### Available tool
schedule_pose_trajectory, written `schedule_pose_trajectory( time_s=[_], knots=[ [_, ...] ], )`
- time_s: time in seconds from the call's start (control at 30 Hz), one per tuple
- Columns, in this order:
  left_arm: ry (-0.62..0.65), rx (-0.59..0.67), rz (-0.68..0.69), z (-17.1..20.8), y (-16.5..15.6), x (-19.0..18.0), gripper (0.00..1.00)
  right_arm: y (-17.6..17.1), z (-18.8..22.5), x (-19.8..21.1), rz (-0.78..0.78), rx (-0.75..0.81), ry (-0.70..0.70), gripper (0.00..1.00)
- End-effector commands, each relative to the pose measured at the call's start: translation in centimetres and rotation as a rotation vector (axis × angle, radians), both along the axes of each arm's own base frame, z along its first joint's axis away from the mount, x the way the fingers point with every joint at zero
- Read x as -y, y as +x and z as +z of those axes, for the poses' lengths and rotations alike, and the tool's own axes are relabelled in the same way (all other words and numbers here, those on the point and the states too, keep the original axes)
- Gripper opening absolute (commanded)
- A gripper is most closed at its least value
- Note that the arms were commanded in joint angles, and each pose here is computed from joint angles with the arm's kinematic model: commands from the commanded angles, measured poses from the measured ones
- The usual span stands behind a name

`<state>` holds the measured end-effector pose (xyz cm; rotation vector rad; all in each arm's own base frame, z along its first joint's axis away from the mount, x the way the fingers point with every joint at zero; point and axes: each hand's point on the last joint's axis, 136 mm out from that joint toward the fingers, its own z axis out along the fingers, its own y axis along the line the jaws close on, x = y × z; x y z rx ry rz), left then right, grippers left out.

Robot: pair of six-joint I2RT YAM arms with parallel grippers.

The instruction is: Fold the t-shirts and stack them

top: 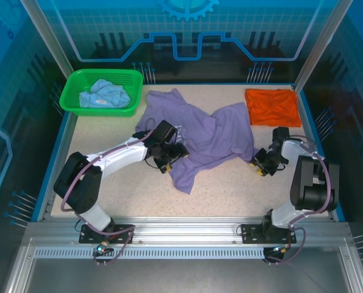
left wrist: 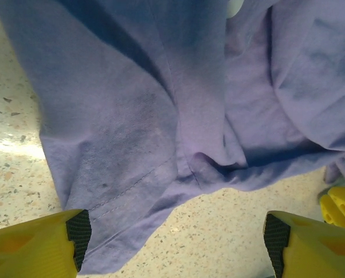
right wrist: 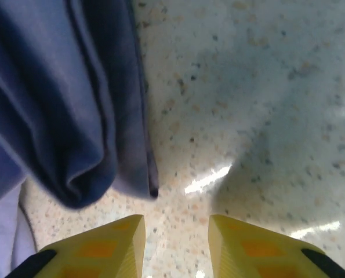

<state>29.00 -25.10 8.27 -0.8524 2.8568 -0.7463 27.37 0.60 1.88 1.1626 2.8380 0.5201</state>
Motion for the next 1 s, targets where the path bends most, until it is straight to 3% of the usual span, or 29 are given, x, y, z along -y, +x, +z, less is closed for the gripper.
schedule_pose_trajectory(
  time_s=[0.0,0.27,0.63,0.97],
  knots=[
    [0.049,0.026,0.047,-0.2,0.8,0.3,0.8,1.7,-0.1,0.2,0.014,0.034,0.023,0.33],
    [0.113,0.06,0.001,-0.3,0.6,-0.3,0.81,3.2,0.6,-0.4,0.055,0.073,0.012,0.32],
    [0.187,0.066,-0.037,-1.1,-0.1,-1.5,0.8,2.9,-1.0,0.0,0.054,0.001,-0.026,0.29],
    [0.241,0.063,-0.111,-1.1,0.3,-0.6,0.67,2.8,-2.3,-0.2,0.07,-0.044,-0.033,0.02]
  ],
)
